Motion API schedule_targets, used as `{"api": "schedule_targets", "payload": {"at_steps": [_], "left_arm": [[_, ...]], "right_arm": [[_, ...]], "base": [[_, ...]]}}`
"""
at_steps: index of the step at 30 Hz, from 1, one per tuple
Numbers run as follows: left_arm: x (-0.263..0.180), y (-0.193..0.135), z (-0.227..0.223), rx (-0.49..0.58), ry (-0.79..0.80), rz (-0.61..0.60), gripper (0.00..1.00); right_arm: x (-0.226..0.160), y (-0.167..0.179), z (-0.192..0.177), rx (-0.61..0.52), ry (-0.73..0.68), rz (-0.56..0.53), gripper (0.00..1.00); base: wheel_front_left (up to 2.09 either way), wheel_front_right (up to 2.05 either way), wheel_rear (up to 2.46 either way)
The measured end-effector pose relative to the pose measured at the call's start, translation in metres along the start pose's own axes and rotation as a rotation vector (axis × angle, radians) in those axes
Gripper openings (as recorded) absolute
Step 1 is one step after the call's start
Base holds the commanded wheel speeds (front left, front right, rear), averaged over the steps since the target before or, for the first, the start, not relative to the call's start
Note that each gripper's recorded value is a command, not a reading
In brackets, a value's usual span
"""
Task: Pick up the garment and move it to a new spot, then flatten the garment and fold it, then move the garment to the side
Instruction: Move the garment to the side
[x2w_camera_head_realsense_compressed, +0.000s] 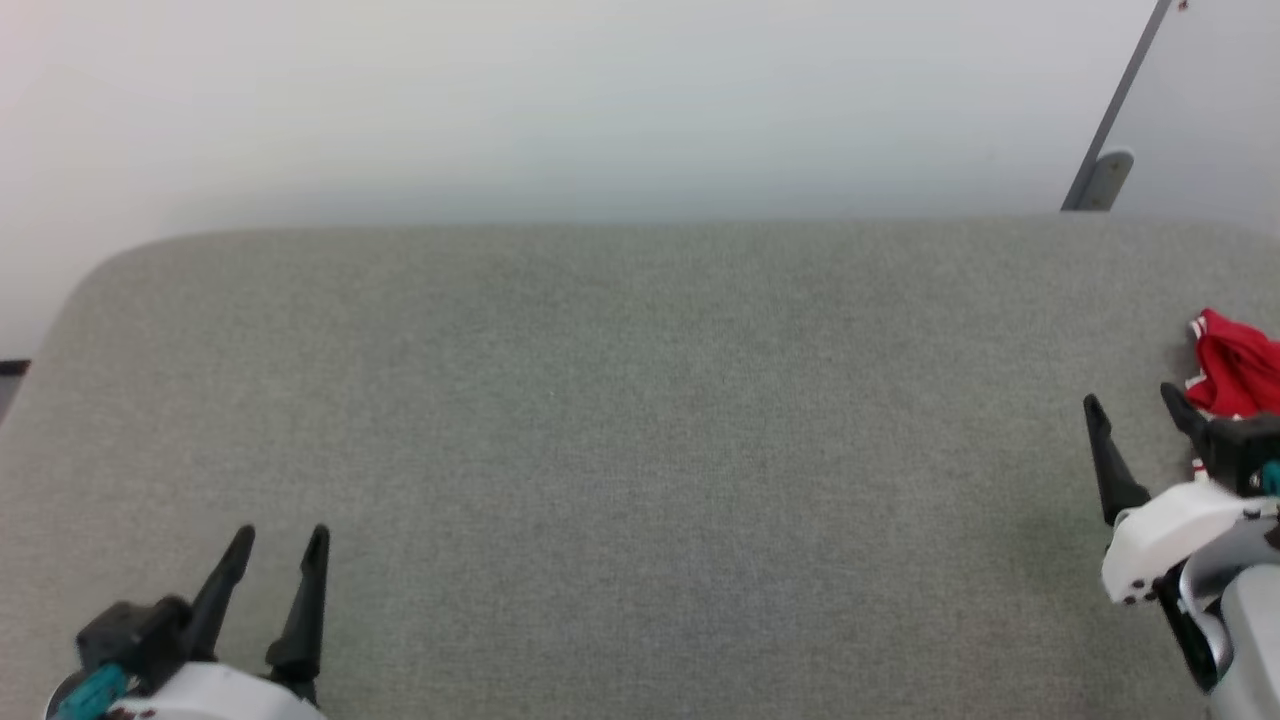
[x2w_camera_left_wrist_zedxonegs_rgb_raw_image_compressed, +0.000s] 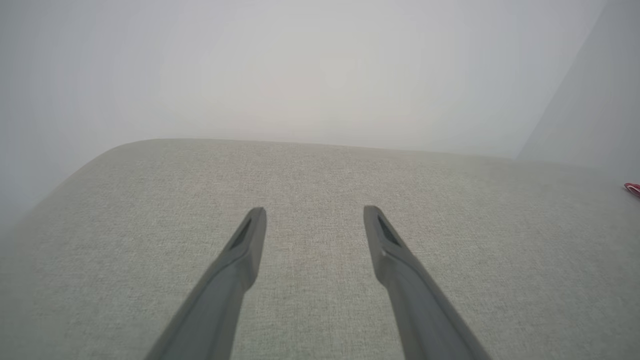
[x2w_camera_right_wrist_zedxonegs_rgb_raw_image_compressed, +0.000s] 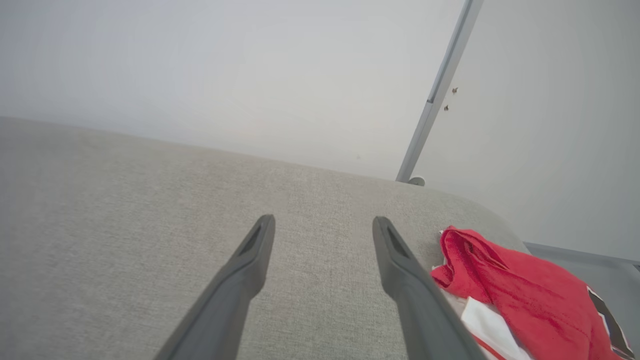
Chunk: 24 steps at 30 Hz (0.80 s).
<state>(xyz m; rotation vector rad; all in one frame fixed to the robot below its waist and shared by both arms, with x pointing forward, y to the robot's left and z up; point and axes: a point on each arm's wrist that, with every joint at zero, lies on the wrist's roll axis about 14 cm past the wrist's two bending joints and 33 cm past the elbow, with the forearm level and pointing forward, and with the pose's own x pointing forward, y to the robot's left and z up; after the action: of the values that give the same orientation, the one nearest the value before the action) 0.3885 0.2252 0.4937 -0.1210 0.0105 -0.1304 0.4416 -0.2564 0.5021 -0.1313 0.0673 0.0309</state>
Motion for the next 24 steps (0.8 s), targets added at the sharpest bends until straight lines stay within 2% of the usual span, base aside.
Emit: {"api": "schedule_targets", "payload": {"at_steps": [10, 24], "left_arm": [[-0.032, 0.015, 0.007, -0.017, -0.028, 0.063, 1.00], [-0.041, 0.018, 0.002, -0.009, -0.024, 0.091, 1.00]], "right_arm": [[-0.039, 0.024, 0.016, 0.060, -0.123, 0.009, 1.00], [-0.076, 0.041, -0.003, 0.119, -0.111, -0.016, 1.00]], "base": [[0.00, 0.00, 0.00], [0.00, 0.00, 0.00]]}}
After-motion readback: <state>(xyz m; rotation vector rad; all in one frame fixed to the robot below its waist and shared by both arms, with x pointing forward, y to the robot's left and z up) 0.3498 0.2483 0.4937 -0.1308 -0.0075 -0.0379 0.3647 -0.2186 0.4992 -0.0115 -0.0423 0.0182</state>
